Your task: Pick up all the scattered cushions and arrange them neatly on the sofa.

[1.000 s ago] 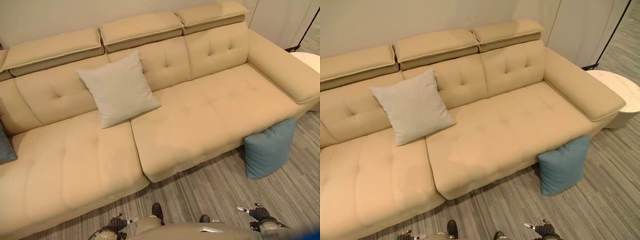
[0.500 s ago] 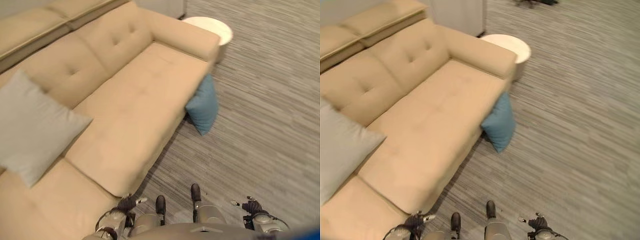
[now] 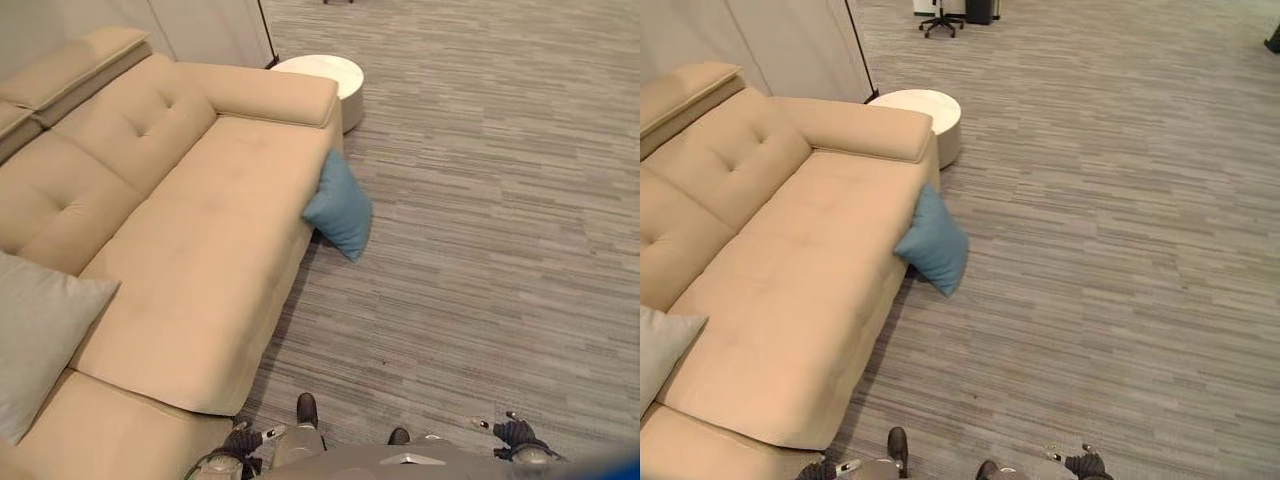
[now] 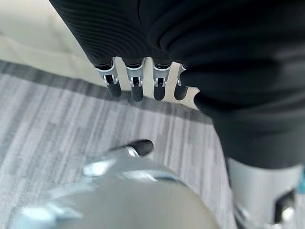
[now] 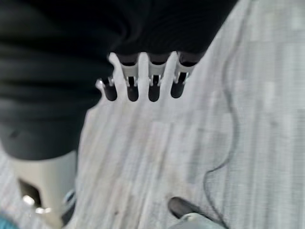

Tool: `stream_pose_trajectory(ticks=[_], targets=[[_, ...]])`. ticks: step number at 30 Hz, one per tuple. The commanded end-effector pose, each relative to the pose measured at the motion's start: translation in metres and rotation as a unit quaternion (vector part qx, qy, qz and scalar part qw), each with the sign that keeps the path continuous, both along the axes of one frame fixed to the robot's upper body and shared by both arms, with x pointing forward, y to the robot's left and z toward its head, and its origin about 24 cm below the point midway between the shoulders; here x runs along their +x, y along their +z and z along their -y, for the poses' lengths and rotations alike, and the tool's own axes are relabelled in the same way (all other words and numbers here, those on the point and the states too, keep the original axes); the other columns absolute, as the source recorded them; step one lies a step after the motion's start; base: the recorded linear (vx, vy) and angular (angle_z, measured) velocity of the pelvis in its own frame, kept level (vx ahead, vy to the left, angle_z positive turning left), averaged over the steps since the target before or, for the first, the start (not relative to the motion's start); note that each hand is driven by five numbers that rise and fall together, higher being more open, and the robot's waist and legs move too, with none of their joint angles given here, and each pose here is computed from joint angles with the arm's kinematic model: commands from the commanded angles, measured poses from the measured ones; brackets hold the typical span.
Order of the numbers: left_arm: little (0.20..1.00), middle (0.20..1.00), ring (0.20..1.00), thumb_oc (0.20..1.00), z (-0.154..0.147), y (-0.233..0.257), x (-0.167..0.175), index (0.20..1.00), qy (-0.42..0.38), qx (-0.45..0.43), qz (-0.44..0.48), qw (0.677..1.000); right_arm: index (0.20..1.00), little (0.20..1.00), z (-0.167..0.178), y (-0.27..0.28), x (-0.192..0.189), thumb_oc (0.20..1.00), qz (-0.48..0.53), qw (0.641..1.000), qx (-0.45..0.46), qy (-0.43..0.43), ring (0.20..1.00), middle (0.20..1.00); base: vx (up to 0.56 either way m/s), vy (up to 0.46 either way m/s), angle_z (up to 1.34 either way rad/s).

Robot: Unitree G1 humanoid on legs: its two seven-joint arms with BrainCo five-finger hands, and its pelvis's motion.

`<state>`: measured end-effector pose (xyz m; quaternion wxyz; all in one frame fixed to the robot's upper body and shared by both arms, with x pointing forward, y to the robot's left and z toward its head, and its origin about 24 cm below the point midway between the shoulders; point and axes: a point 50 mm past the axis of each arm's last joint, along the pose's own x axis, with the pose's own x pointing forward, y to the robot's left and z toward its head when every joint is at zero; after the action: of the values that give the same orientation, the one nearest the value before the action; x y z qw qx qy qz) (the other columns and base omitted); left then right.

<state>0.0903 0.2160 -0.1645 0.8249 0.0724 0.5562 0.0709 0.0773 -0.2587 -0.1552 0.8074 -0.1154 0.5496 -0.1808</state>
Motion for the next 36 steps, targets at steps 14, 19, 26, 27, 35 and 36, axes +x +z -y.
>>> stream_pose_trajectory(ticks=[14,19,26,27,35,36], targets=[[1.0,1.0,1.0,1.0,0.002,0.01,0.036,1.0,-0.057,0.01,0.046,0.997,1.0,1.0,0.008,0.01,0.037,1.0,0.029,0.999,-0.023,0.04,1.0,1.0,0.06,0.051,-0.58],[1.0,1.0,1.0,1.0,-0.014,0.014,0.038,1.0,-0.038,0.03,0.049,0.998,1.0,1.0,-0.001,0.011,0.049,1.0,0.037,0.997,-0.017,0.061,1.0,1.0,-0.01,0.022,-0.94],[1.0,1.0,1.0,1.0,-0.007,0.005,0.016,1.0,-0.023,0.013,0.018,0.999,1.0,1.0,0.004,0.01,0.037,1.0,0.041,0.998,-0.017,0.037,1.0,1.0,0.13,-0.195,0.14],[1.0,1.0,1.0,1.0,-0.005,0.006,0.019,1.0,-0.025,0.011,0.022,0.999,1.0,1.0,0.005,0.01,0.037,1.0,0.042,0.998,-0.019,0.034,1.0,1.0,0.04,-0.171,0.2],[1.0,1.0,1.0,1.0,0.002,0.008,0.031,1.0,-0.042,0.008,0.038,0.998,1.0,1.0,0.016,0.011,0.028,1.0,0.022,0.999,-0.037,0.026,1.0,1.0,0.09,-0.047,0.08],[1.0,1.0,1.0,1.0,0.002,0.008,0.03,1.0,-0.043,0.009,0.038,0.998,1.0,1.0,0.016,0.011,0.028,1.0,0.022,0.999,-0.038,0.025,1.0,1.0,0.15,0.037,0.25]])
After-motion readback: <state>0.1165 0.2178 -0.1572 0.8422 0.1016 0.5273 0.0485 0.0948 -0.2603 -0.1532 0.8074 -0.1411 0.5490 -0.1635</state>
